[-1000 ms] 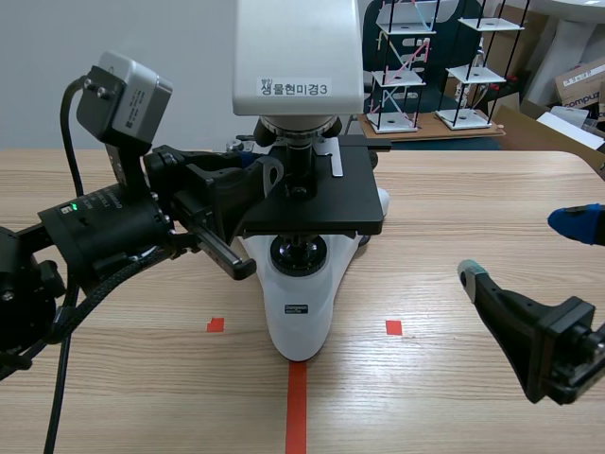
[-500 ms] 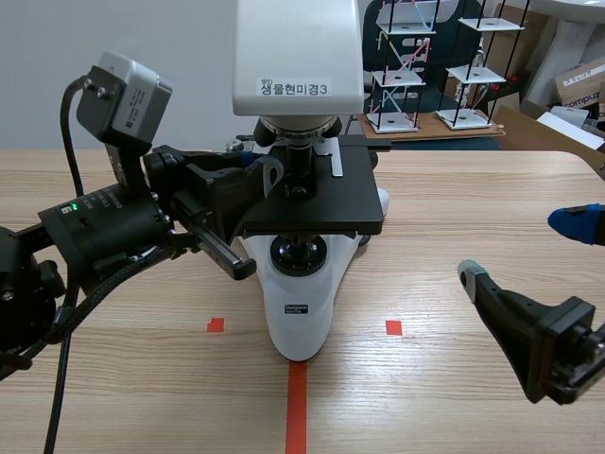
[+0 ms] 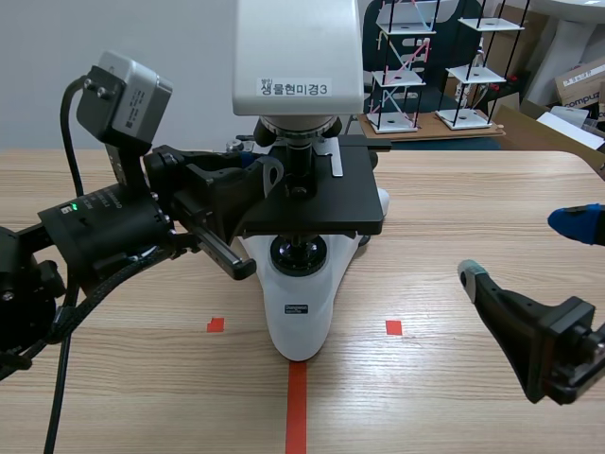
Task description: Point at the objective lens
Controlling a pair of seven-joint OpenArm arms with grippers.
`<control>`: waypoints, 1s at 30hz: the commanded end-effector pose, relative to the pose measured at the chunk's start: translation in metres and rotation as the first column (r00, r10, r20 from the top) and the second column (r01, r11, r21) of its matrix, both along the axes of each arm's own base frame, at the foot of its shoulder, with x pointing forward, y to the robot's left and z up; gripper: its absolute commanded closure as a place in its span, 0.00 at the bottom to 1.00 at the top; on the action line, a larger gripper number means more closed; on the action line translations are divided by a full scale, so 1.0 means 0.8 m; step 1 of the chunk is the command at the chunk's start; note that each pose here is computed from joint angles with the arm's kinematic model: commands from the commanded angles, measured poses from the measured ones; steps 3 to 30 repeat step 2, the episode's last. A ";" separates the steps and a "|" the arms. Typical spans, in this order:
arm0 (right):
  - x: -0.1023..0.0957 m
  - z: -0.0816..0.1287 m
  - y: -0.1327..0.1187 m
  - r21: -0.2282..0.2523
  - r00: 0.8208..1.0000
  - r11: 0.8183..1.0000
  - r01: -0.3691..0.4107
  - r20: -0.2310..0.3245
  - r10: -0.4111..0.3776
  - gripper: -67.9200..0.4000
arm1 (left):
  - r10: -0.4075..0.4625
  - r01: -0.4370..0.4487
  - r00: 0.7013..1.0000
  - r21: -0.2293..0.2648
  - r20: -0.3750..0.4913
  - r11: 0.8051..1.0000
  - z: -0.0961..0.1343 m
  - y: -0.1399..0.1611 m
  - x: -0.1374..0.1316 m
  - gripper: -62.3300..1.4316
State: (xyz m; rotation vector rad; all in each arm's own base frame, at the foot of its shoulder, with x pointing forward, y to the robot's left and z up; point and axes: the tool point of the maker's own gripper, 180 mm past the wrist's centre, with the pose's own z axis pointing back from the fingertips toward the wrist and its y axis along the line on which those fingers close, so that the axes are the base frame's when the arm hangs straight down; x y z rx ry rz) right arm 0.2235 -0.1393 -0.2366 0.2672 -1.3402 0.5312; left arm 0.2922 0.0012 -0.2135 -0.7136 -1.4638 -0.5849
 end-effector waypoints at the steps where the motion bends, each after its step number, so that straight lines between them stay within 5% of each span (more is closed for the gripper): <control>1: 0.005 0.010 0.001 0.009 0.999 1.000 -0.006 0.032 0.006 0.11 | -0.007 0.008 1.000 -0.032 0.025 0.999 0.014 -0.005 -0.001 0.95; 30: 0.005 0.010 0.001 0.009 0.999 1.000 -0.006 0.032 0.006 0.11 | -0.007 0.008 1.000 -0.032 0.025 0.999 0.014 -0.005 -0.001 0.95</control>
